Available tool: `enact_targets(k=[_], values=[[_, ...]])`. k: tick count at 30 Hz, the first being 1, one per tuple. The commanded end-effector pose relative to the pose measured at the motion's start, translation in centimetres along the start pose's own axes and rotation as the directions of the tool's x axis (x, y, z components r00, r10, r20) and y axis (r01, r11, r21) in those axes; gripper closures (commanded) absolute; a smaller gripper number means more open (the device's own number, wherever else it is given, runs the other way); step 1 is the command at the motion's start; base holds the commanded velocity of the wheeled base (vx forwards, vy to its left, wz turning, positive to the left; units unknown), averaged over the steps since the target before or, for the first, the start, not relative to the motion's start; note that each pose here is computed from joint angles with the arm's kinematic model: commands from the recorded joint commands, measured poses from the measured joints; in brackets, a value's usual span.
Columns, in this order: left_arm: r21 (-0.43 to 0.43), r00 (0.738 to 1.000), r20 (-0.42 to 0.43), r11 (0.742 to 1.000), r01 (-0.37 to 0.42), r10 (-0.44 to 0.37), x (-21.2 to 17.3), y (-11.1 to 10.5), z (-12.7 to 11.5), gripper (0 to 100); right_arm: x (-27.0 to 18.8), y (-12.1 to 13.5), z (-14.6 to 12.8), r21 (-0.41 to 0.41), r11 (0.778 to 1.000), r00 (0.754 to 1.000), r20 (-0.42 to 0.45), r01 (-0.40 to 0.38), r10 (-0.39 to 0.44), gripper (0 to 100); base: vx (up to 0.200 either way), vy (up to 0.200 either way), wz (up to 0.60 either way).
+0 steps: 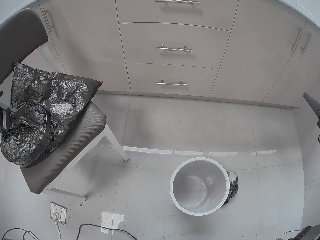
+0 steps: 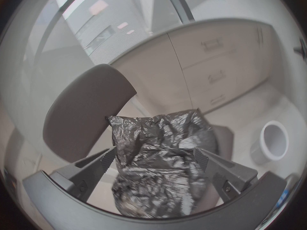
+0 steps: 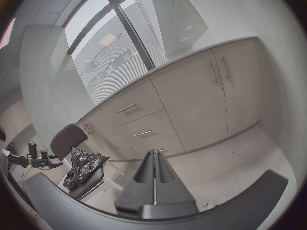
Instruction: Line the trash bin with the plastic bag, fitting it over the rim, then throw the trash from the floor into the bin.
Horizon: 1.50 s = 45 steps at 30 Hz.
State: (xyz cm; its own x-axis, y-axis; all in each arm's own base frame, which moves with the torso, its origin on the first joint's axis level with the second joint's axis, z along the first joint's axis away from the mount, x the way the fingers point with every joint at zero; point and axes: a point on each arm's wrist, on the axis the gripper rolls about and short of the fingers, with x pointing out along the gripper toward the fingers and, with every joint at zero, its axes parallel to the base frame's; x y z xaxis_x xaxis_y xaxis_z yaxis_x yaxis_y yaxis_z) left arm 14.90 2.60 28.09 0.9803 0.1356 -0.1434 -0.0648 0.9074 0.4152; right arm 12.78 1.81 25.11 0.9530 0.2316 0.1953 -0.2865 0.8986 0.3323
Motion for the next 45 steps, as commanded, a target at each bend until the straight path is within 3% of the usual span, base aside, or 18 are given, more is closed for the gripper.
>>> enact_targets(k=[1, 10, 18, 24, 34, 40, 41, 45], values=[[0.18, 0.991, -0.131, 0.984, -0.011, 0.035, 10.5, 4.6, -2.3, 0, 3.3, -1.2, -3.1, 0.068, 0.997, 0.994, -0.111, 0.022, -0.014, 100, 0.0, 0.0, 0.0], [0.259, 0.993, -0.074, 0.96, 0.105, -0.089, 10.2, 4.9, -3.0, 0, 3.5, -1.4, -3.4, 0.07, 0.997, 0.992, -0.125, 0.029, -0.02, 100, 0.0, 0.0, 0.0], [0.337, 0.973, -0.124, 0.915, 0.224, -0.193, 10.2, 3.1, -5.5, 0, 3.6, -1.4, -3.6, 0.073, 0.997, 0.991, -0.134, 0.031, -0.021, 100, 0.0, 0.0, 0.0], [0.428, 0.971, -0.132, 0.872, 0.239, -0.201, 10.6, 3.0, -5.7, 0, 3.8, -1.5, -3.8, 0.073, 0.997, 0.989, -0.144, 0.036, -0.025, 100, 0.0, 0.0, 0.0], [0.489, 0.974, -0.04, 0.846, 0.214, -0.223, 13.1, 2.0, -4.2, 0, 3.9, -1.5, -3.8, 0.095, 0.995, 0.989, -0.146, 0.038, -0.024, 100, 0.0, 0.0, 0.0], [0.509, 0.973, -0.054, 0.832, 0.221, -0.226, 14.3, 0.8, -4.4, 0, 3.9, -1.5, -3.7, 0.107, 0.994, 0.989, -0.145, 0.038, -0.022, 100, 0.0, 0.0, 0.0], [0.529, 0.971, -0.066, 0.817, 0.229, -0.23, 14.7, 0.7, -4.7, 0, 3.9, -1.5, -3.7, 0.107, 0.994, 0.989, -0.145, 0.038, -0.022, 100, 0.0, 0.0, 0.0], [0.558, 0.974, -0.086, 0.8, 0.22, -0.208, 15.0, 0.7, -4.9, 0, 3.9, -1.5, -3.7, 0.107, 0.994, 0.989, -0.145, 0.038, -0.022, 100, 0.0, 0.0, 0.0]])
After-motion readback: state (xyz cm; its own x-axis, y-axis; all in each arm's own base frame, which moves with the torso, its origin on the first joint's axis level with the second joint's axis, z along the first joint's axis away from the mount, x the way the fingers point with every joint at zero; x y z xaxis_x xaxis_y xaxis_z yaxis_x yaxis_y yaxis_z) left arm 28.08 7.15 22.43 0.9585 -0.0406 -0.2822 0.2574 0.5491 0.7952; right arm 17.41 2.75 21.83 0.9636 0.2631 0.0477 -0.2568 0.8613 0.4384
